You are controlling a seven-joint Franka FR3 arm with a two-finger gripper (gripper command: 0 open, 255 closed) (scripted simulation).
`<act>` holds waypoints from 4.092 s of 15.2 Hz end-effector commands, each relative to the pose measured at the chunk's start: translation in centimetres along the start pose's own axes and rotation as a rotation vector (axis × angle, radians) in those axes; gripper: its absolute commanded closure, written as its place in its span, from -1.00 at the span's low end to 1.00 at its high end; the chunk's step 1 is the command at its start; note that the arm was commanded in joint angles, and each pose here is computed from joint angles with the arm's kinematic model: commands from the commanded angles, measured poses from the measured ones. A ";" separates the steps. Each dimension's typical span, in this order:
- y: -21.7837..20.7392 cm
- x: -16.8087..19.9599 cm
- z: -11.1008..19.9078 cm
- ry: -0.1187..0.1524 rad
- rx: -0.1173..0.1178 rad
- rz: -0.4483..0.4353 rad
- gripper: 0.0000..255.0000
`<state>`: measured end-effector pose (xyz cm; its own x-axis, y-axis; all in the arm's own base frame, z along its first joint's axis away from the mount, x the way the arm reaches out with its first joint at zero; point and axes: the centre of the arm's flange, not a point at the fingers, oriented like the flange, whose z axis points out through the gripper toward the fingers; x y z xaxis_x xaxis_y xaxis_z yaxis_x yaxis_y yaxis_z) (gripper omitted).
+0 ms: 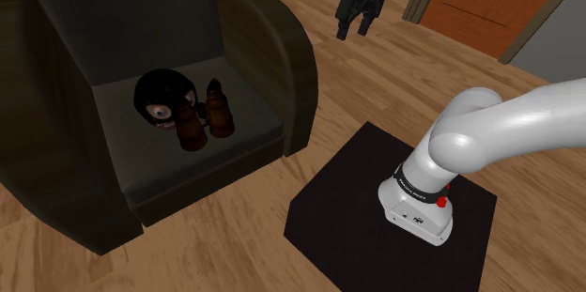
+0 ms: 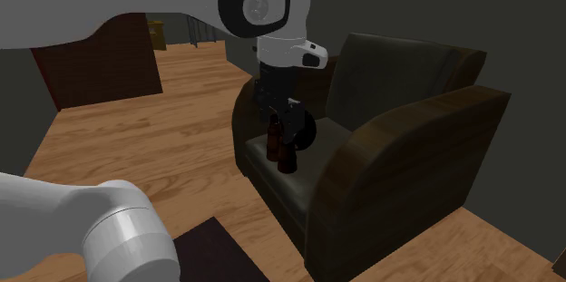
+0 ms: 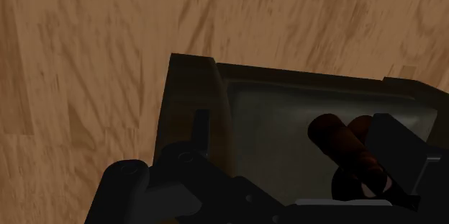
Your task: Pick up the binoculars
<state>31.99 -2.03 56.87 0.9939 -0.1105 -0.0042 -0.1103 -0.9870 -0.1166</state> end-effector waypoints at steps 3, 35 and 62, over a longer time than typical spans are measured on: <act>-2.0 1.5 1.2 0.001 -0.009 0.007 -1.00; -26.6 24.2 21.0 0.014 -0.141 0.102 -1.00; -27.1 24.2 16.6 0.014 -0.141 0.102 1.00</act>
<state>59.26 23.92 42.66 0.9775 -0.2109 0.0027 -0.2109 -0.9772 0.0255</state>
